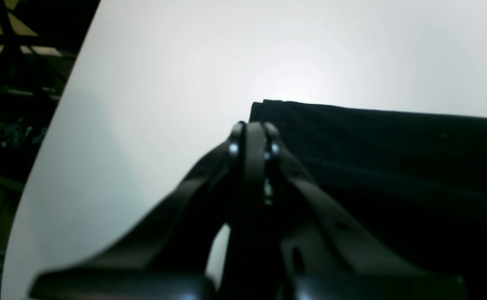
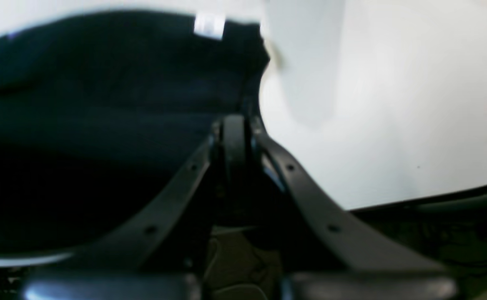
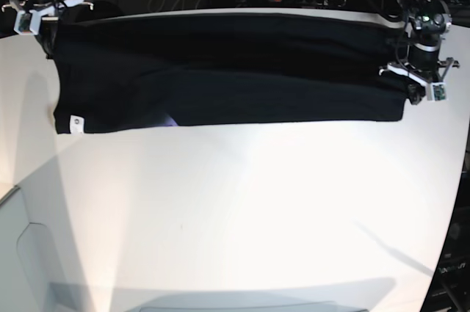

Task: Fold the T-shirt properly
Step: 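Pull the strip taut and flatten it with both grippers, then grasp the strip's end with the left gripper and lift it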

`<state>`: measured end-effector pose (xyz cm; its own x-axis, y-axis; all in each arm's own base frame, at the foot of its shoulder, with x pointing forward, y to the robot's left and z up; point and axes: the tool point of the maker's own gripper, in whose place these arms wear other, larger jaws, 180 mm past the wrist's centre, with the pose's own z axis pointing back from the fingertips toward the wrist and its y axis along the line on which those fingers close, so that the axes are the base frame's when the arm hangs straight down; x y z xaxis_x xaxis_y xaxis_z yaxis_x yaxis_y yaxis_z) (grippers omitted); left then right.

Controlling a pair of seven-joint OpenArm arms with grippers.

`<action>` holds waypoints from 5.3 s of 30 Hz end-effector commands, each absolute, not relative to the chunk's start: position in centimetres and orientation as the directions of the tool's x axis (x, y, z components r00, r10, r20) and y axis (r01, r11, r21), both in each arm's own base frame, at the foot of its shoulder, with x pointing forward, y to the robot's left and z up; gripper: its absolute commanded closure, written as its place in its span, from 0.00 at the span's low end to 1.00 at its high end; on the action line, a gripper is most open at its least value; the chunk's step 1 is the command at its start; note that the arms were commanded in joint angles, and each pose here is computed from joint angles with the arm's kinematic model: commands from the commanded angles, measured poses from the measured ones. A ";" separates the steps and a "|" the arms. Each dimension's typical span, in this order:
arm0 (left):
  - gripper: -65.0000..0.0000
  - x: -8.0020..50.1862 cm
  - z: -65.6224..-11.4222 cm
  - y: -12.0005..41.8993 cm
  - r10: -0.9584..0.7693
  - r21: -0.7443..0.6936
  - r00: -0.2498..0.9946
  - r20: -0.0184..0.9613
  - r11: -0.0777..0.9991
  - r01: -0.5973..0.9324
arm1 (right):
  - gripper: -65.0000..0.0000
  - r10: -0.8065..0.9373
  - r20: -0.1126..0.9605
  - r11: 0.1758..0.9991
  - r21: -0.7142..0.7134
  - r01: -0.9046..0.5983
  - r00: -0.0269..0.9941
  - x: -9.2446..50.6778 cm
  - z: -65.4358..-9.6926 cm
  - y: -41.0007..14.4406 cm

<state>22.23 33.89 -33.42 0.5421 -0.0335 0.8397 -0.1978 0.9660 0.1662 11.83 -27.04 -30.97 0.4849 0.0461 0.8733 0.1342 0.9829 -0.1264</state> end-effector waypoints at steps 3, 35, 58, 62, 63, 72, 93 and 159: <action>1.00 22.5 -32.2 34.3 -0.051 0.177 0.508 0.860 0.963 -0.203 | 1.00 0.059 0.889 0.983 -0.132 0.129 0.455 12.0 -29.9 -27.1; 1.00 21.3 -35.6 34.7 0.021 0.129 0.568 0.823 0.966 -0.223 | 1.00 0.075 0.913 0.980 -0.141 0.138 0.401 19.1 -32.1 -27.2; 1.00 20.7 -37.7 34.8 0.056 0.106 0.605 0.794 0.968 -0.229 | 1.00 0.058 0.886 0.996 -0.080 0.029 0.460 17.2 -34.0 -24.0; 1.00 20.7 -37.7 34.9 0.055 0.108 0.604 0.795 0.967 -0.231 | 1.00 0.060 0.900 0.990 -0.108 0.088 0.431 18.2 -33.4 -25.5; 1.00 20.7 -37.6 35.0 0.056 0.108 0.604 0.795 0.967 -0.232 | 1.00 0.031 0.921 0.988 -0.086 0.125 0.388 18.6 -32.4 -26.3; 1.00 20.5 -37.9 35.0 0.060 0.106 0.608 0.791 0.967 -0.234 | 1.00 -0.029 0.922 0.966 -0.074 0.249 0.387 18.9 -33.8 -30.0; 1.00 20.2 -38.1 35.0 0.064 0.106 0.615 0.786 0.966 -0.235 | 1.00 -0.009 0.858 0.981 -0.092 0.172 0.513 20.8 -38.8 -28.7; 1.00 18.1 -40.1 34.5 0.152 0.023 0.631 0.760 0.965 -0.260 | 0.74 -0.038 0.805 0.989 -0.053 0.136 0.592 19.5 -42.6 -28.5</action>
<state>18.02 33.66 -41.00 0.6452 0.1736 0.7441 -0.2552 0.9669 -0.0043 19.77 -28.61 -42.04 0.5564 -0.0540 0.8292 0.1523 0.9876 -0.0379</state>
